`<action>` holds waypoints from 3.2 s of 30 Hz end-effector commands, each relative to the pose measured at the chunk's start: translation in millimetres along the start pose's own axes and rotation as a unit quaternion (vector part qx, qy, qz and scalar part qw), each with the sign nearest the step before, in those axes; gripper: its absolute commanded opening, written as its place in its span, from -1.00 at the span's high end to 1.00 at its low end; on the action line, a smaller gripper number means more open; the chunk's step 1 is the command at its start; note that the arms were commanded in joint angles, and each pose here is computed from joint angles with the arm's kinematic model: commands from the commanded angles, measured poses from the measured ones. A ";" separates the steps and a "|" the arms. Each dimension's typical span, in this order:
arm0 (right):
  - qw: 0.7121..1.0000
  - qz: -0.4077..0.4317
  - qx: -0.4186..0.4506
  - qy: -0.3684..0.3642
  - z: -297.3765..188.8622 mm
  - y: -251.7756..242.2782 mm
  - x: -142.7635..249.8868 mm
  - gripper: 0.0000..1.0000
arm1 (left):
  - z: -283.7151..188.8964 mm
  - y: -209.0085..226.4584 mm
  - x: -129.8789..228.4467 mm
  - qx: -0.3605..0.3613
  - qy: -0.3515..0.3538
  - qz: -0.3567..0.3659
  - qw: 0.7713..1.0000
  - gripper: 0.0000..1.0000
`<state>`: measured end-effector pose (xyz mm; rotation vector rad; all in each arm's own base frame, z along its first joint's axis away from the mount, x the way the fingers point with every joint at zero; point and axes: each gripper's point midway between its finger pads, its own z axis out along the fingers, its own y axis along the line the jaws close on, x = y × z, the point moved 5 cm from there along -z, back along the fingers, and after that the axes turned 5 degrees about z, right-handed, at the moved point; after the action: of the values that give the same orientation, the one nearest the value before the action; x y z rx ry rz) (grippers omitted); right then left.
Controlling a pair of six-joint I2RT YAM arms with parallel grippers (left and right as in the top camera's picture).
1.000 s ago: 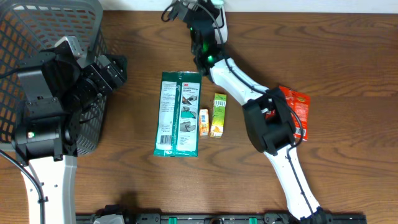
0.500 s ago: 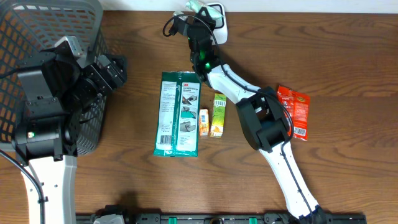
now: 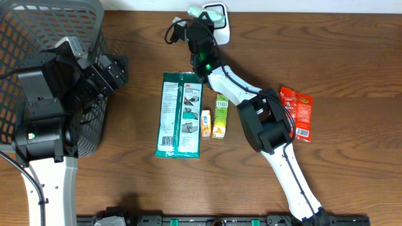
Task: Scan the item barcode
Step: 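Hold the wipes pack in front of the white scanner with right gripper, then carry the wipes pack right and set it on the table's right edge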
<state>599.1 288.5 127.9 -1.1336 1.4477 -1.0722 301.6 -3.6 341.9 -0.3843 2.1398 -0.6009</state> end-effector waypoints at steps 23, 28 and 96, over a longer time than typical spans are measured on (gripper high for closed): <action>0.991 0.121 0.062 0.000 12.0 -5.3 12.9 0.98 | -3.0 -0.9 -4.6 -0.003 -0.009 0.005 1.000 -0.85; 0.990 0.133 0.042 0.003 9.9 9.5 9.3 0.98 | -3.0 -0.9 -4.6 -0.003 -0.009 0.005 1.000 -0.85; 0.639 0.520 -0.283 0.491 -157.1 -57.4 483.6 0.98 | -3.0 -0.9 -4.6 -0.003 -0.009 0.005 1.000 -0.85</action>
<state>412.9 -181.2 136.9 0.2965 2.8633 -0.2750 301.5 -3.6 341.7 -0.3849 2.1409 -0.6010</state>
